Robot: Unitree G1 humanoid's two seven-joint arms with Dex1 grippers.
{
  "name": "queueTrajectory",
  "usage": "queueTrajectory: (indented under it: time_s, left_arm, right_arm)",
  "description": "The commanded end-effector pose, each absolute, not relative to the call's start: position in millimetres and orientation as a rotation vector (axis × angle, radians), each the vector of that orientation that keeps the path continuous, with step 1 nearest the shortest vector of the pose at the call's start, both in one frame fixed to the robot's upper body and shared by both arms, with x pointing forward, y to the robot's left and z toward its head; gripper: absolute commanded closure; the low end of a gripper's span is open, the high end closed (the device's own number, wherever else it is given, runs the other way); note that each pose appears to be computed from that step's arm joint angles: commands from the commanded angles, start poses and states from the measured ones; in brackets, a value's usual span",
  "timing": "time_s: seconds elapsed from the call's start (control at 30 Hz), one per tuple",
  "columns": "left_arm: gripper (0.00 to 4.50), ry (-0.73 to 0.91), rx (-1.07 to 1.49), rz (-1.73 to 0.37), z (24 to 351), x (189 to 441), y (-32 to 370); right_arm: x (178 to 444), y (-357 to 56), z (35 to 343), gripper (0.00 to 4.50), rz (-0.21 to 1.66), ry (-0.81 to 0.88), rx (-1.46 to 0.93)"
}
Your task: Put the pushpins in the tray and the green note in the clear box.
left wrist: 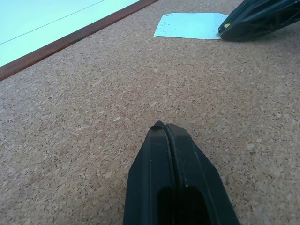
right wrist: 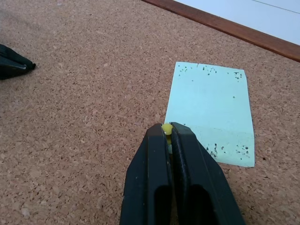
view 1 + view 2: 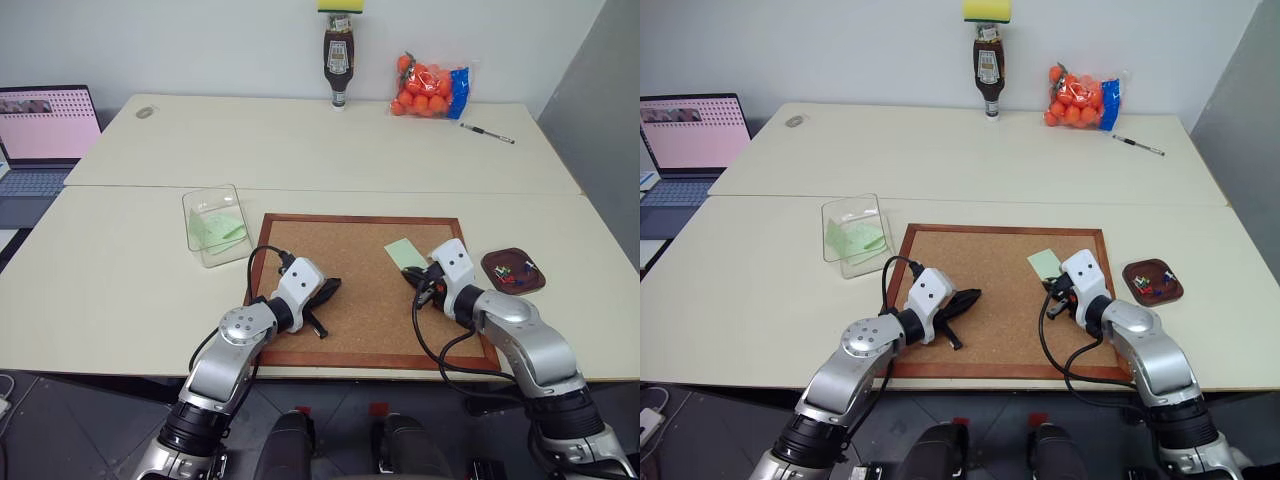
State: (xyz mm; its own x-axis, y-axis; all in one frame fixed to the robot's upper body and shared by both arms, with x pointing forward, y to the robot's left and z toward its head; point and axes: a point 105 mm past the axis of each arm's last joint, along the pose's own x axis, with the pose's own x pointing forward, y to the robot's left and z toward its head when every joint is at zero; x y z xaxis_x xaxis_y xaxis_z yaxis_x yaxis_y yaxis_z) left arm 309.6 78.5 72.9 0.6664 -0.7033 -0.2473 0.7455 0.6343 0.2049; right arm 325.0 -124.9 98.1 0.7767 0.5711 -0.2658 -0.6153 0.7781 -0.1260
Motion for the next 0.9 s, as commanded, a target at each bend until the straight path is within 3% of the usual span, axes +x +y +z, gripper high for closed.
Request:
queueTrajectory:
  time_s: [0.03, 0.37, 0.57, 0.9]
  left_arm:
    - [4.5, 0.233, 0.302, -0.843, 52, 303, 78]
    - [4.5, 0.236, 0.293, -0.838, 52, 304, 79]
    - [4.5, 0.2, 0.094, -0.872, 76, 305, 58]
    - [2.73, 0.034, 0.133, -0.884, 117, 319, 45]
  right_arm:
    - [321, -118, 146, 4.43, 0.664, 0.005, -0.22]
    - [318, -125, 156, 4.43, 0.634, -0.036, -0.22]
    - [314, -124, 160, 4.43, 0.642, -0.043, -0.245]
    - [311, -121, 162, 4.5, 0.656, -0.045, -0.243]
